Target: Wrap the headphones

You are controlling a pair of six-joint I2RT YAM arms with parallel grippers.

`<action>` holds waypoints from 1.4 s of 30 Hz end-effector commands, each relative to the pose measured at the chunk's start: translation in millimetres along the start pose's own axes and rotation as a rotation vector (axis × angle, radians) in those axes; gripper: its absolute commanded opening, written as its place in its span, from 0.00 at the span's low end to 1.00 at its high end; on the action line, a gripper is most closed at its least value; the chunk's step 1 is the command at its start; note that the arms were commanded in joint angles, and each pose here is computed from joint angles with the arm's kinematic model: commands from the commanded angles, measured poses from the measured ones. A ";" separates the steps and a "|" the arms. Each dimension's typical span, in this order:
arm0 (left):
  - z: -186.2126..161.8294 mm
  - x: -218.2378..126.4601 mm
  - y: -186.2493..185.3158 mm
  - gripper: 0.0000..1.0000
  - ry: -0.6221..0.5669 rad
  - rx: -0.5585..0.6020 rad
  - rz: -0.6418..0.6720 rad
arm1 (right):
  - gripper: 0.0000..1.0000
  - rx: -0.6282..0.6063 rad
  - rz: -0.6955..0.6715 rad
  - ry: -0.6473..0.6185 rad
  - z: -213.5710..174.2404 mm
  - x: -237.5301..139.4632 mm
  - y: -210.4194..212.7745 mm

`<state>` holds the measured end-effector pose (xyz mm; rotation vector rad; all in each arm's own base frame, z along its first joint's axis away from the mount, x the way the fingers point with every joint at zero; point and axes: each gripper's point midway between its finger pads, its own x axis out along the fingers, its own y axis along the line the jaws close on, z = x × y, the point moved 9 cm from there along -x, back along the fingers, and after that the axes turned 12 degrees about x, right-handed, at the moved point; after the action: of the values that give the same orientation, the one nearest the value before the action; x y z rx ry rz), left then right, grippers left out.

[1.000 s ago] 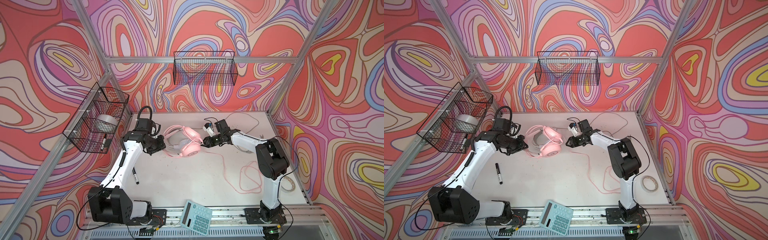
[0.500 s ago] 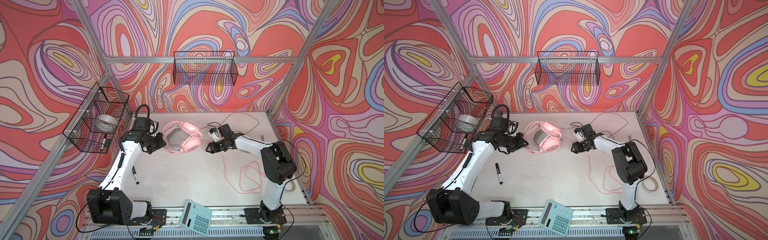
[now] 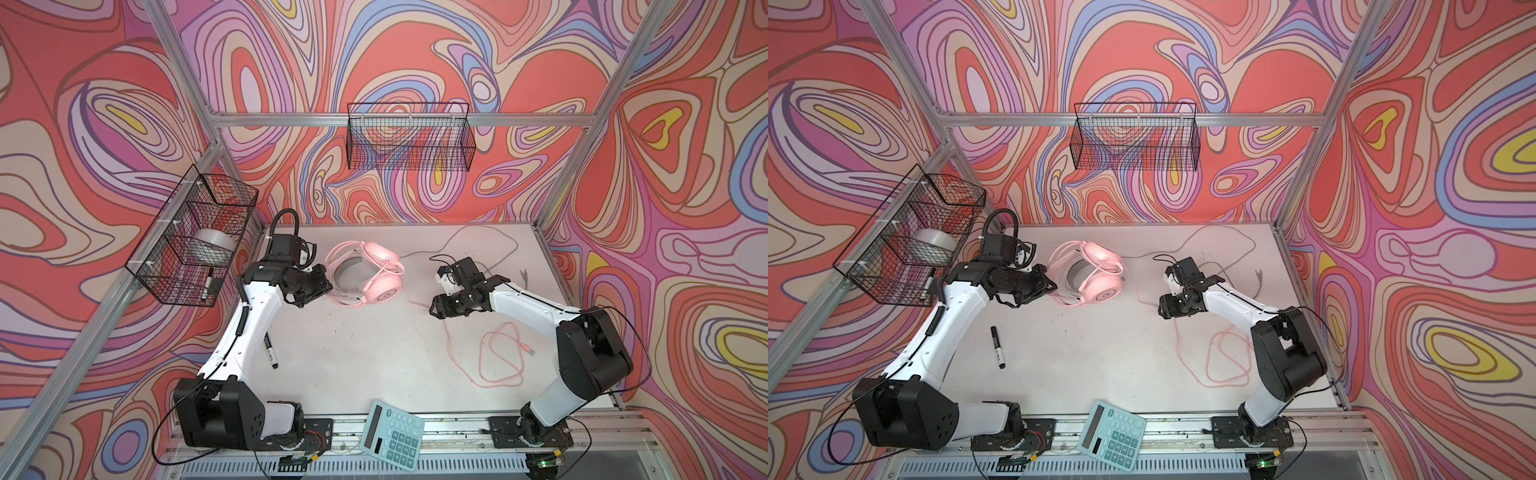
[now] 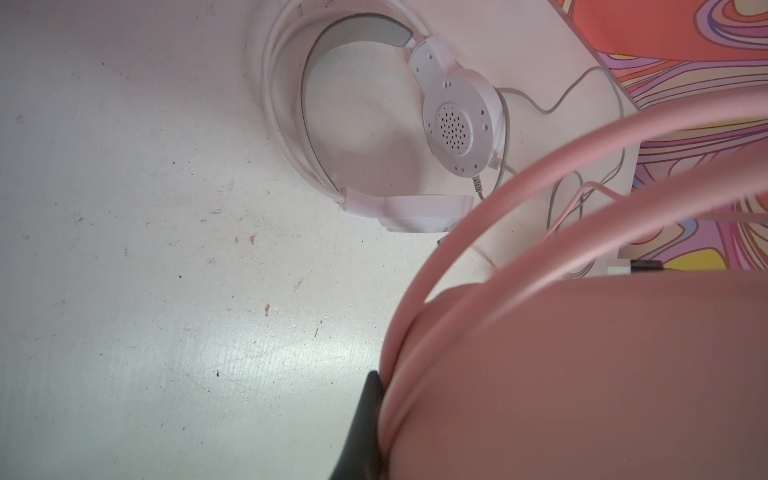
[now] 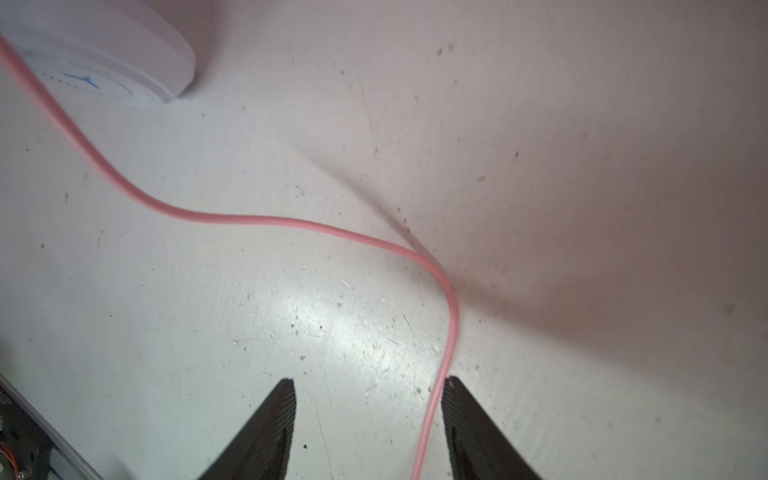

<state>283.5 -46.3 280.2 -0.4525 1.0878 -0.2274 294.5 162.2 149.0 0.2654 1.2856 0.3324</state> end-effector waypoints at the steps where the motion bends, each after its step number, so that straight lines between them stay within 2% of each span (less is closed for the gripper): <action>1: 10.9 -8.0 -6.1 0.00 -0.065 -0.012 -0.045 | 0.55 0.058 -0.081 0.060 -21.5 -1.8 -8.6; 6: 13.3 -6.3 -5.8 0.00 -0.065 -0.011 -0.039 | 0.54 0.076 -0.136 0.095 -40.3 2.3 -0.2; 13: 12.5 -3.6 -3.7 0.00 -0.056 -0.020 -0.028 | 0.52 0.173 -0.275 0.083 -55.9 5.9 -2.1; 19: 11.9 -2.4 -2.4 0.00 -0.053 -0.020 -0.020 | 0.51 0.189 -0.301 0.085 -63.3 5.1 -2.4; 33: 9.2 0.4 1.1 0.00 -0.061 -0.055 -0.005 | 0.25 0.156 -0.159 0.182 -82.5 12.3 2.6; 37: 12.3 1.6 0.8 0.00 -0.057 -0.066 -0.002 | 0.11 0.097 -0.176 0.218 -85.2 13.9 0.5; 42: 13.7 1.4 0.7 0.00 -0.052 -0.067 0.006 | 0.09 0.042 -0.217 0.205 -81.9 4.5 0.0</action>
<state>288.9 -43.2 271.1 -0.4767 1.0993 -0.1558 216.7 166.0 114.7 0.1886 1.5301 0.1309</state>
